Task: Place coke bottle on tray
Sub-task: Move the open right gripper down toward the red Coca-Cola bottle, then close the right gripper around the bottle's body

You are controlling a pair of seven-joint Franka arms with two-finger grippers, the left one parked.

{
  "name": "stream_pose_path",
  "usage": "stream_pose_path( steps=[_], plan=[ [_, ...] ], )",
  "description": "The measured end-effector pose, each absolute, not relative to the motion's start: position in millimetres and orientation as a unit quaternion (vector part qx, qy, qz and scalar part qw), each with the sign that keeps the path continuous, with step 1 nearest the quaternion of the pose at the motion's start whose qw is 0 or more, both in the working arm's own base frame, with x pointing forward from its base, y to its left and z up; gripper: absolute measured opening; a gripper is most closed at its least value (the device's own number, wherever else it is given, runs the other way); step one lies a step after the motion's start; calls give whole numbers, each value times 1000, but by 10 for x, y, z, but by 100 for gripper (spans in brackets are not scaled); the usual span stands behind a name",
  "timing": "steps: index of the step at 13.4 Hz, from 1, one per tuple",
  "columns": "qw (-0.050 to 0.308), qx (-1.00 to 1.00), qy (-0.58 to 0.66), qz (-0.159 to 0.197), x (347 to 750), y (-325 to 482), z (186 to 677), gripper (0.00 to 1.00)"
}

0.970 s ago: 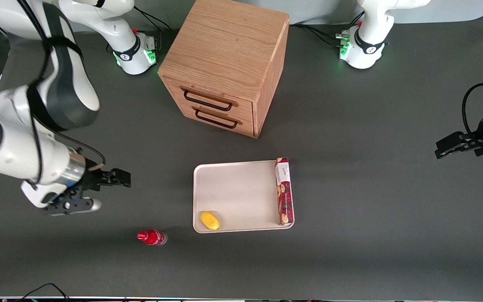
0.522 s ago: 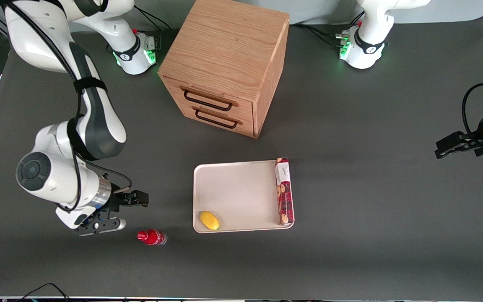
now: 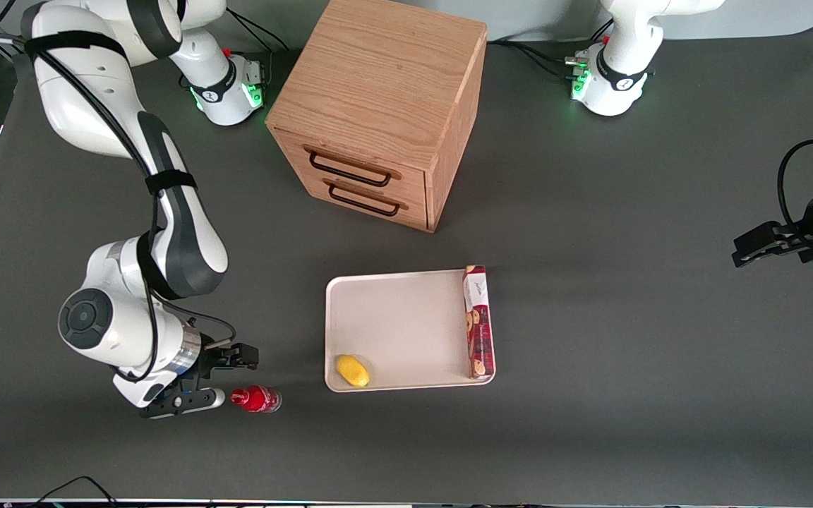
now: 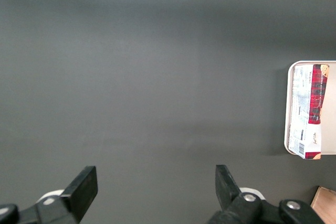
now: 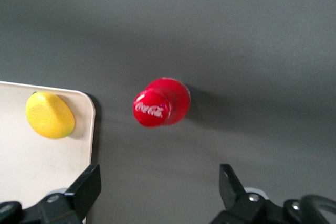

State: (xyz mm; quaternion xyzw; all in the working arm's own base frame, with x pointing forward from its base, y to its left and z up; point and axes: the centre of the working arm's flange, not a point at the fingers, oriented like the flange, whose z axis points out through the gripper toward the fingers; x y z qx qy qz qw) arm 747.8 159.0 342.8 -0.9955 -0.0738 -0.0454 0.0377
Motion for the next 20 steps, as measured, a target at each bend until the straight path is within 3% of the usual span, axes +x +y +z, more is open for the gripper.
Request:
stream_pose_path(
  steps=[16, 20],
  plan=[
    [24, -993, -86, -78, 7776, 1731, 2985, 98],
    [23, -992, -88, -82, 7787, 1763, 3013, 89]
  ],
)
